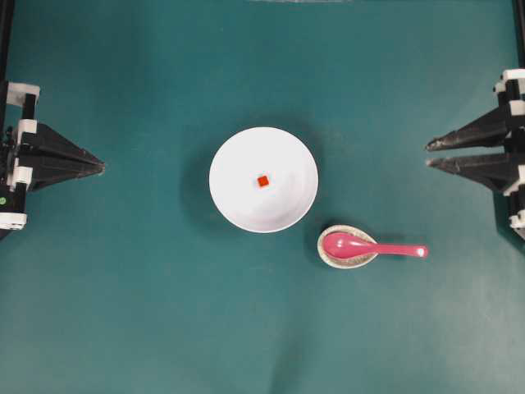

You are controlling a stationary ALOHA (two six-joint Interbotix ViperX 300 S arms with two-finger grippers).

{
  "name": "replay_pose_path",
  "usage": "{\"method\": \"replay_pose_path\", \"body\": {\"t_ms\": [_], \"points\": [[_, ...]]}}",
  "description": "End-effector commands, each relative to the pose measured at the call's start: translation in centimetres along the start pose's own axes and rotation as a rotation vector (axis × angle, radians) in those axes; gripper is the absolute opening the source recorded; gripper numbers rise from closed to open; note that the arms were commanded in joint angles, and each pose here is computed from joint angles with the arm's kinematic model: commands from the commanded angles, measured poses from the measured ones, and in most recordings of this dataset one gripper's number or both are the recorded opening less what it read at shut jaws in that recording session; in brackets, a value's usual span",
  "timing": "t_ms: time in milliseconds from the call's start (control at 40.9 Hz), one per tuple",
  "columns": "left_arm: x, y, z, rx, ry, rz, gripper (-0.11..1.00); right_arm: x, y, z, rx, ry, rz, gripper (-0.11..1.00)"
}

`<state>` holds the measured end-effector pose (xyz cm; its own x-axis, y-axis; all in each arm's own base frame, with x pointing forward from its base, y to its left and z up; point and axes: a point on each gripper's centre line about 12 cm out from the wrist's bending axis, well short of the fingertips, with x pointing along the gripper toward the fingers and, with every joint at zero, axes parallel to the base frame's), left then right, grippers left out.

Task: Grip the spoon and scoop the red block from the bowl with right arm.
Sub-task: 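Open the right gripper and move it toward the pink spoon handle, then lower the open right gripper around the pink spoon handle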

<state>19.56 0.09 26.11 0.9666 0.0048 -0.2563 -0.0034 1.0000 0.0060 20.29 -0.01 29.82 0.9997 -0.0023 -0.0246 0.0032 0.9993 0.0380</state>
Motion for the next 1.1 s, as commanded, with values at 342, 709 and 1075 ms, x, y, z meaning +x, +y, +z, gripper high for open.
{"method": "replay_pose_path", "body": {"t_ms": [342, 709, 1075], "points": [[0.2, 0.3, 0.8, -0.003, -0.011, 0.014, 0.0, 0.2, -0.1, 1.0, 0.043, -0.011, -0.007, 0.48], [0.2, 0.7, 0.6, 0.003, -0.001, 0.036, 0.0, 0.5, -0.1, 0.4, 0.067, 0.01, -0.011, 0.58], [0.2, 0.7, 0.2, 0.003, 0.036, 0.034, 0.0, 1.3, 0.0, -2.6, 0.108, 0.074, -0.014, 0.58]]}}
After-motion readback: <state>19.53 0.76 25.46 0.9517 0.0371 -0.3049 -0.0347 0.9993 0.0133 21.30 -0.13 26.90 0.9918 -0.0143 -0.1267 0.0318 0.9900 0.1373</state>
